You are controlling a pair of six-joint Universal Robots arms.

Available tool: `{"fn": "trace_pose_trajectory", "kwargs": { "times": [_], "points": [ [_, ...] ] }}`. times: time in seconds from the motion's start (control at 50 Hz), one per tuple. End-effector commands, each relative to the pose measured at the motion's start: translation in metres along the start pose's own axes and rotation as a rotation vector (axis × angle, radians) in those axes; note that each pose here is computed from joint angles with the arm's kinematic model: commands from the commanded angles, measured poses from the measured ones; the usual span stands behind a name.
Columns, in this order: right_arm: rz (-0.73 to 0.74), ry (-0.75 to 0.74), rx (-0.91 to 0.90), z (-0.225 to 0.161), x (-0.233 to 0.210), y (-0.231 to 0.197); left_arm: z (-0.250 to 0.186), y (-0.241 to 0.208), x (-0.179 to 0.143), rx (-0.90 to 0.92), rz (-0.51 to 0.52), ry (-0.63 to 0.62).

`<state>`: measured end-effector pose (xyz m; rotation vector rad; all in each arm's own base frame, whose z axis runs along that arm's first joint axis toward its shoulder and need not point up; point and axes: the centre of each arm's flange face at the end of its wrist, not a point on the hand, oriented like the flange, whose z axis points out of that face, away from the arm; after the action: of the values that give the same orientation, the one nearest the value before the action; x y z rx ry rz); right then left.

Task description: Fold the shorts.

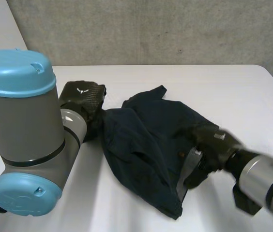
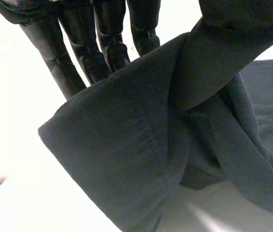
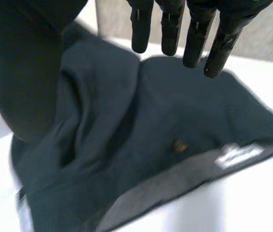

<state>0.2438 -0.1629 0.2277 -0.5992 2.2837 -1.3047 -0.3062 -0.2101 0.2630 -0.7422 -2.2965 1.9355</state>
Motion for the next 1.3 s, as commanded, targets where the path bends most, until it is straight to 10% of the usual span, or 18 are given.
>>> {"fn": "trace_pose_trajectory", "kwargs": {
  "times": [0.02, 0.58, 0.8, 1.08, 1.3],
  "points": [
    [-0.045, 0.067, -0.055, 0.004, -0.019, 0.033, -0.010, -0.019, 0.002, 0.063, -0.016, 0.013],
    [0.100, 0.267, -0.053, 0.043, -0.042, 0.076, -0.023, -0.033, 0.008, 0.114, -0.038, 0.038],
    [0.112, 0.175, 0.095, 0.043, -0.053, 0.034, -0.032, -0.046, 0.000, 0.154, -0.052, 0.025],
    [-0.598, 0.445, 0.464, -0.021, 0.005, -0.170, -0.071, -0.103, -0.055, 0.336, 0.065, -0.116],
    [-0.707, 0.375, 0.370, -0.030, -0.005, -0.170, -0.082, -0.098, -0.049, 0.307, 0.200, -0.087]
  ]
}}
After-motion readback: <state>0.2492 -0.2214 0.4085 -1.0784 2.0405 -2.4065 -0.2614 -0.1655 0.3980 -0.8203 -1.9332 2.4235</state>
